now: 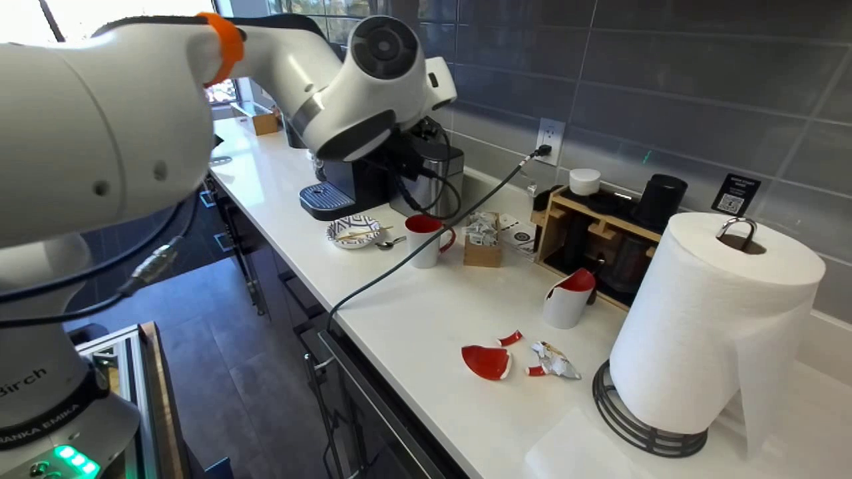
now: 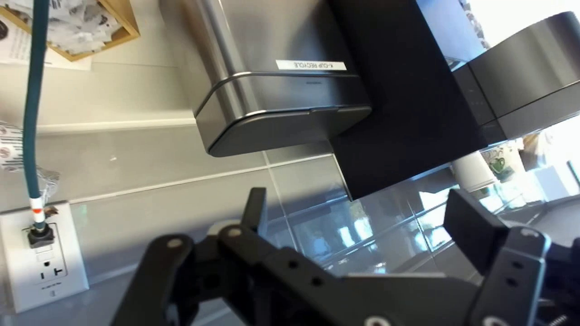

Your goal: Close the silver bin.

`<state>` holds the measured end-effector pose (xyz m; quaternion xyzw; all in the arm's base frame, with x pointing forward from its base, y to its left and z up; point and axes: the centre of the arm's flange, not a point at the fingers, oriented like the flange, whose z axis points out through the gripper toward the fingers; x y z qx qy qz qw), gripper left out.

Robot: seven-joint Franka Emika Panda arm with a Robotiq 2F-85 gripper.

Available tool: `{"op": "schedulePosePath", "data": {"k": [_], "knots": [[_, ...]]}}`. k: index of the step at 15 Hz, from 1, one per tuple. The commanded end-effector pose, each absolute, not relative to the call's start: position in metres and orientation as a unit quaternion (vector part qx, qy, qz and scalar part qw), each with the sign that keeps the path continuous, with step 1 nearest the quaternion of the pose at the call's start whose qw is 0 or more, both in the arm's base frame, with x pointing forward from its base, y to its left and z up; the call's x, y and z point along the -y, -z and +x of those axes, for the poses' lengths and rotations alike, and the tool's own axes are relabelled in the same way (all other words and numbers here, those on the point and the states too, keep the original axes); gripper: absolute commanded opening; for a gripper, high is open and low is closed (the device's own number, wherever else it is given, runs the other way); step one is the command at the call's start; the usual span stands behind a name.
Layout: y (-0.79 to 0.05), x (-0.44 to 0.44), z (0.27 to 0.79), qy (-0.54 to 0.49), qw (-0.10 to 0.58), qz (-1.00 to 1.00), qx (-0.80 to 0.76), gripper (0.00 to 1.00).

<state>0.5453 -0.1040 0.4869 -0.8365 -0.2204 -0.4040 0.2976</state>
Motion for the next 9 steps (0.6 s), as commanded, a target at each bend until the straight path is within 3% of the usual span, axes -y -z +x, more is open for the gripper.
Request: {"op": "schedulePosePath", "data": {"k": [1, 8, 9], "knots": [[-0.507, 0.07, 0.474, 0.393, 0.23, -0.873, 0.173, 1.0], [-0.544, 0.021, 0.417, 0.394, 0.115, -0.907, 0.097, 1.0], [-0.538, 0.026, 0.437, 0.392, 0.153, -0.898, 0.13, 1.0]]}}
